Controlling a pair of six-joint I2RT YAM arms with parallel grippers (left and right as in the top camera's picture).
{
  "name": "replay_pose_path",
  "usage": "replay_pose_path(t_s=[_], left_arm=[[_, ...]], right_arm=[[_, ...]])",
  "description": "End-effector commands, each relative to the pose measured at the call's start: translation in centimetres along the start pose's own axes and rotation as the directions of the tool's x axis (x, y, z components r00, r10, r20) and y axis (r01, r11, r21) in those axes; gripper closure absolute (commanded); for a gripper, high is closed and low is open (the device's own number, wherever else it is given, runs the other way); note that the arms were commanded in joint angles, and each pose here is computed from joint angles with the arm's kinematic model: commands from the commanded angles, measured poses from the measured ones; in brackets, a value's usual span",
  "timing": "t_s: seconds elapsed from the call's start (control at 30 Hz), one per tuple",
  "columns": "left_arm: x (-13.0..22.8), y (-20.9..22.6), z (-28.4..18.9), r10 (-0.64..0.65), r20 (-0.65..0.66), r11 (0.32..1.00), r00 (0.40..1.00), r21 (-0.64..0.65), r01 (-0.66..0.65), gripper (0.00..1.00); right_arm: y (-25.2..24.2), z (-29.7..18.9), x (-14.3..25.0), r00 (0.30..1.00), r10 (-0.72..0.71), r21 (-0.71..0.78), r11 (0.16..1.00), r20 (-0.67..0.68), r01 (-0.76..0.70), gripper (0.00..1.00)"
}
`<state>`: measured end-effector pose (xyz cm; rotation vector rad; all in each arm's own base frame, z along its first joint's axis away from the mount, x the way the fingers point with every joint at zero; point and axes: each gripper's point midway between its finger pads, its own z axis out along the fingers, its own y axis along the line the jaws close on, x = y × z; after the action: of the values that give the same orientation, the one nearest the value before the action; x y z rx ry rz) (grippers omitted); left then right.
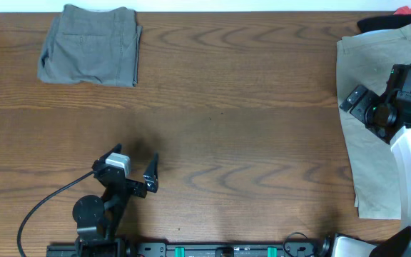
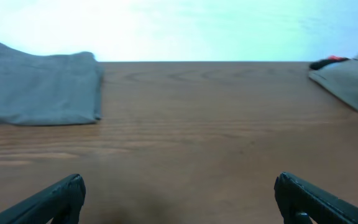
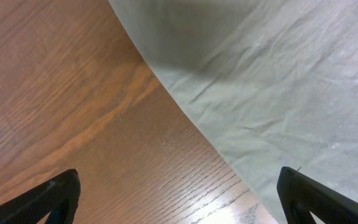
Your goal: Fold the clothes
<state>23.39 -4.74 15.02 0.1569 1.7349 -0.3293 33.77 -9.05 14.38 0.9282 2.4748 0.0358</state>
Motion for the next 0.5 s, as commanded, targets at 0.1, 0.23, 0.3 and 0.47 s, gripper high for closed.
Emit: replay_pose_path(t_s=[0.1,0.23,0.3,0.47], left_arm=[[0.1,2.3,0.1,0.004,0.053,0.992,0.999,-0.126,0.002,0.02],[0.2,3.9,-0.1,-0.088,0.081,0.972,0.993,-0.212,0.103,0.02],[0.2,4.9,-0.3,-0.153,0.105,0.95,0.983,-0.259,0.175,0.02],[0.4,6.3,-0.8,-0.157,0.115,0.921,0.981,-0.342,0.187,0.02]], right_arm=[[-0.2,-0.6,-0.6,1.0,-0.001,0.006,1.0,0.026,0.001,0.01],[-0.2,-0.6,-0.6,1.0,-0.001,0.006,1.0,0.026,0.001,0.01],[-0.2,-0.6,-0.6,1.0,-0.001,0.006,1.0,0.026,0.001,0.01],[-0.2,-0.6,-0.6,1.0,-0.001,0.006,1.0,0.026,0.001,0.01]])
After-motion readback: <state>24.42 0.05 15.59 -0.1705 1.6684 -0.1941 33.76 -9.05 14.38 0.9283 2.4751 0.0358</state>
